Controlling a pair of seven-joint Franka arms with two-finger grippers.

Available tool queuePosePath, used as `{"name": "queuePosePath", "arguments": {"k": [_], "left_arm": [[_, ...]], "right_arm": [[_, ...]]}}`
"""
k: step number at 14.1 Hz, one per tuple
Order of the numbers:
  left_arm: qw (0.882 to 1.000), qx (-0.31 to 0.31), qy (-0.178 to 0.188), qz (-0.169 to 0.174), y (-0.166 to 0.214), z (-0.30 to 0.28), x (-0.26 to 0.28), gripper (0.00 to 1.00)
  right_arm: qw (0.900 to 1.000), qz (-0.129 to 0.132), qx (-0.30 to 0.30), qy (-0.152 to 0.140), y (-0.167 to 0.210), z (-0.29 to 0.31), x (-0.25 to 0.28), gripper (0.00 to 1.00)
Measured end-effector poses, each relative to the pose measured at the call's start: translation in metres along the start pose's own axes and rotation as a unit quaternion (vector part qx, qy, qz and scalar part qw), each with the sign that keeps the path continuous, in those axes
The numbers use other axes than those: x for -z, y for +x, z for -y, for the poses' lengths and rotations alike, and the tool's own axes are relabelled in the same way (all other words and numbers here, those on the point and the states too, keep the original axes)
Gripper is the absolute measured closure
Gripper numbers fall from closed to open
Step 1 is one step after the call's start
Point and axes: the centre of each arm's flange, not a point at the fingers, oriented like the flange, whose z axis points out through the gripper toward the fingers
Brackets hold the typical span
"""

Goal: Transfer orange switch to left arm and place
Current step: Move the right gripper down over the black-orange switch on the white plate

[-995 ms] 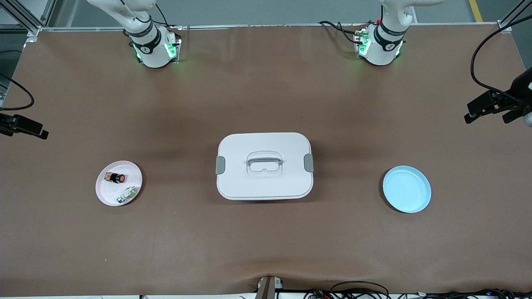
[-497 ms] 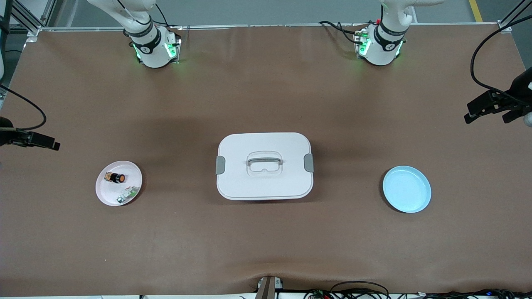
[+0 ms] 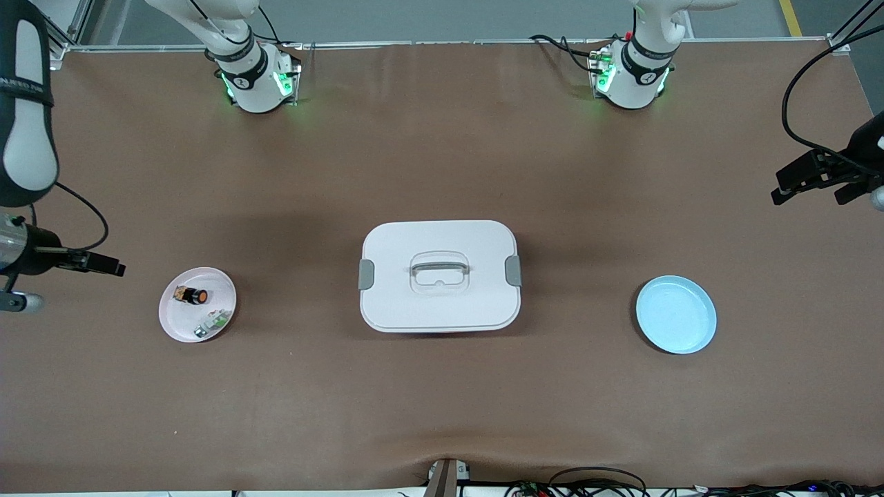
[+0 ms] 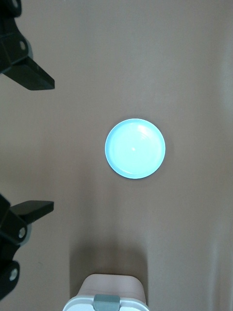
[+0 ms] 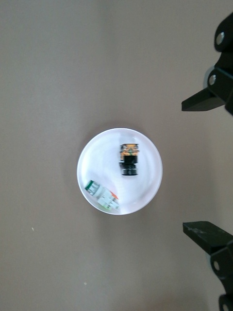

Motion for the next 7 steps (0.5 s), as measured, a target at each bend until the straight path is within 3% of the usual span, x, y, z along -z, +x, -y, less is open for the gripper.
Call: {"name": "queuePosePath", "arguments": {"k": [7], "left_arm": [[1.0, 0.0, 0.0, 0.0, 0.0, 0.0, 0.0, 0.0]], "right_arm": [[0.999, -0.034, -0.013, 0.013, -0.006, 0.0, -0.088, 0.0]]}}
